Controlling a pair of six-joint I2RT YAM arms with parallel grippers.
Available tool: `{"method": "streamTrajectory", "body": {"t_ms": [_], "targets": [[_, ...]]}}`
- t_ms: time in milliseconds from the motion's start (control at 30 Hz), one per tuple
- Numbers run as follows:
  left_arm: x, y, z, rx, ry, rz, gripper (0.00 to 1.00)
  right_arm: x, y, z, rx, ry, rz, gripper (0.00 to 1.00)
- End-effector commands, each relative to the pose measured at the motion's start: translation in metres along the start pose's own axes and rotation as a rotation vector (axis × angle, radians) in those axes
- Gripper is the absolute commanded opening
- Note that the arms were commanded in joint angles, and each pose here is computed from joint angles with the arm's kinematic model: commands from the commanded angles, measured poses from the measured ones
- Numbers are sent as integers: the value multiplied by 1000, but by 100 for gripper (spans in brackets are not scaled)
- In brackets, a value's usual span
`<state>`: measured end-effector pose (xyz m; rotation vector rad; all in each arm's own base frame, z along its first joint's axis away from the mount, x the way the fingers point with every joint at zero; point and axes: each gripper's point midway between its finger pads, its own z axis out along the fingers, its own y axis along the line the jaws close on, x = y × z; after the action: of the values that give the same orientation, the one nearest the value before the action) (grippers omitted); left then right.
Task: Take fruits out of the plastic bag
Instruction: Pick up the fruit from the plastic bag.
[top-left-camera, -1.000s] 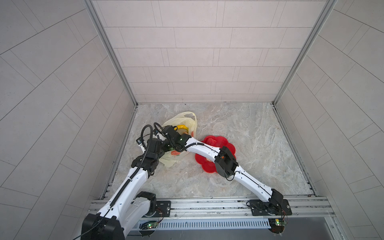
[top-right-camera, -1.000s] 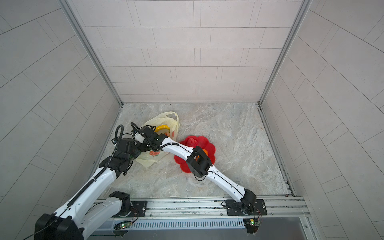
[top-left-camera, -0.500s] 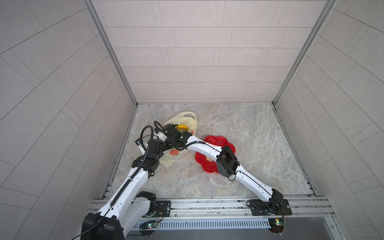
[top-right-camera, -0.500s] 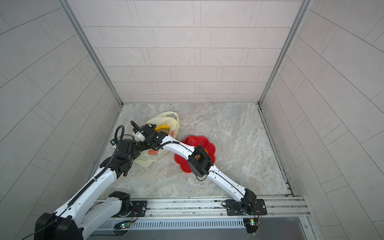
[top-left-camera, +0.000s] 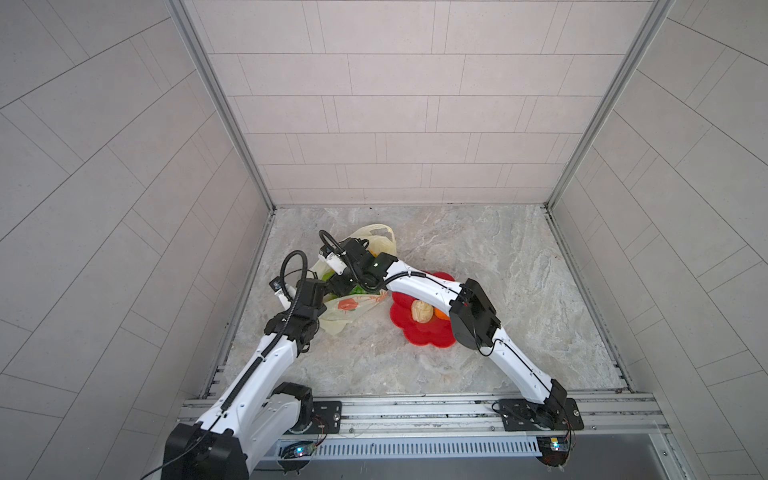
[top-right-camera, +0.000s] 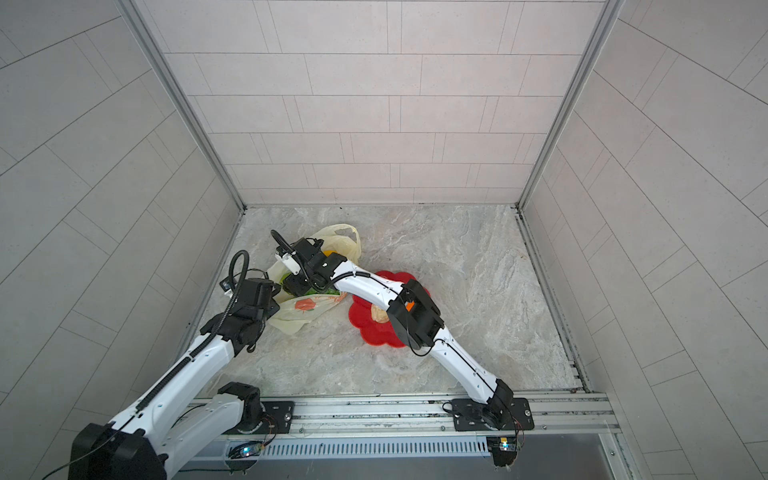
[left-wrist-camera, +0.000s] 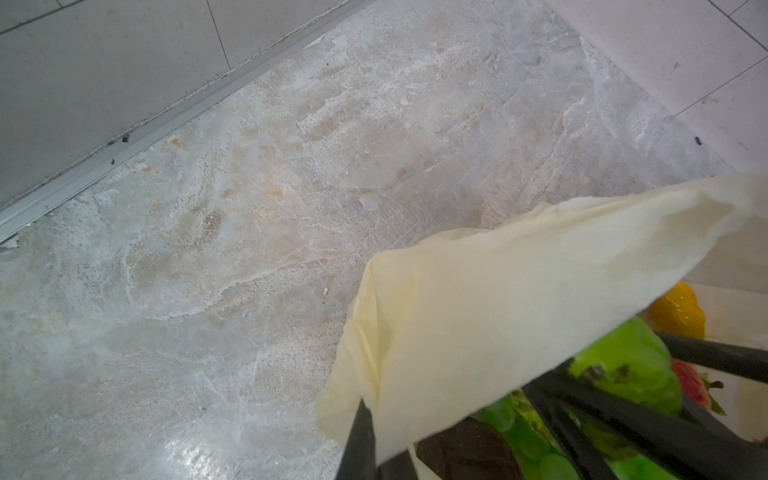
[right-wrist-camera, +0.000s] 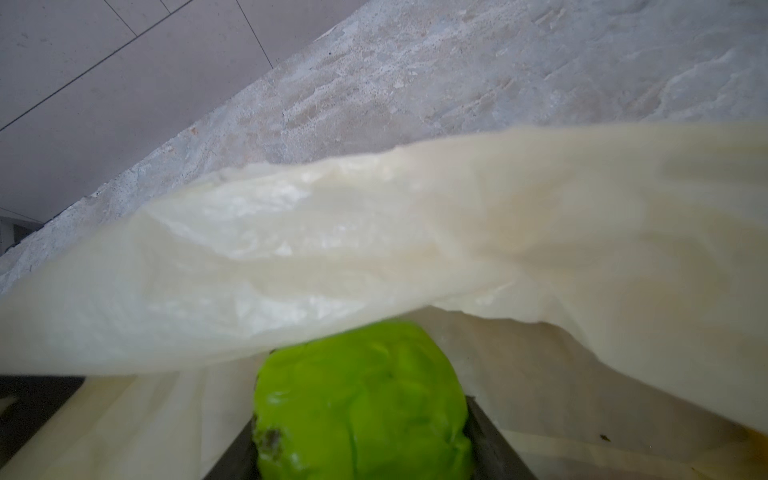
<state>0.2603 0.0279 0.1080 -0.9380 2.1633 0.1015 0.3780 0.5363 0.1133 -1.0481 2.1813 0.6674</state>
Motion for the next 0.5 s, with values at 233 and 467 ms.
{"method": "streamTrajectory", "body": {"t_ms": [233, 467], "targets": [[9, -4, 7, 20, 23, 41, 1, -14, -14, -81, 62, -107, 58, 55], [12, -10, 9, 43, 42, 59, 2, 17, -30, -132, 168, -84, 87, 54]]}}
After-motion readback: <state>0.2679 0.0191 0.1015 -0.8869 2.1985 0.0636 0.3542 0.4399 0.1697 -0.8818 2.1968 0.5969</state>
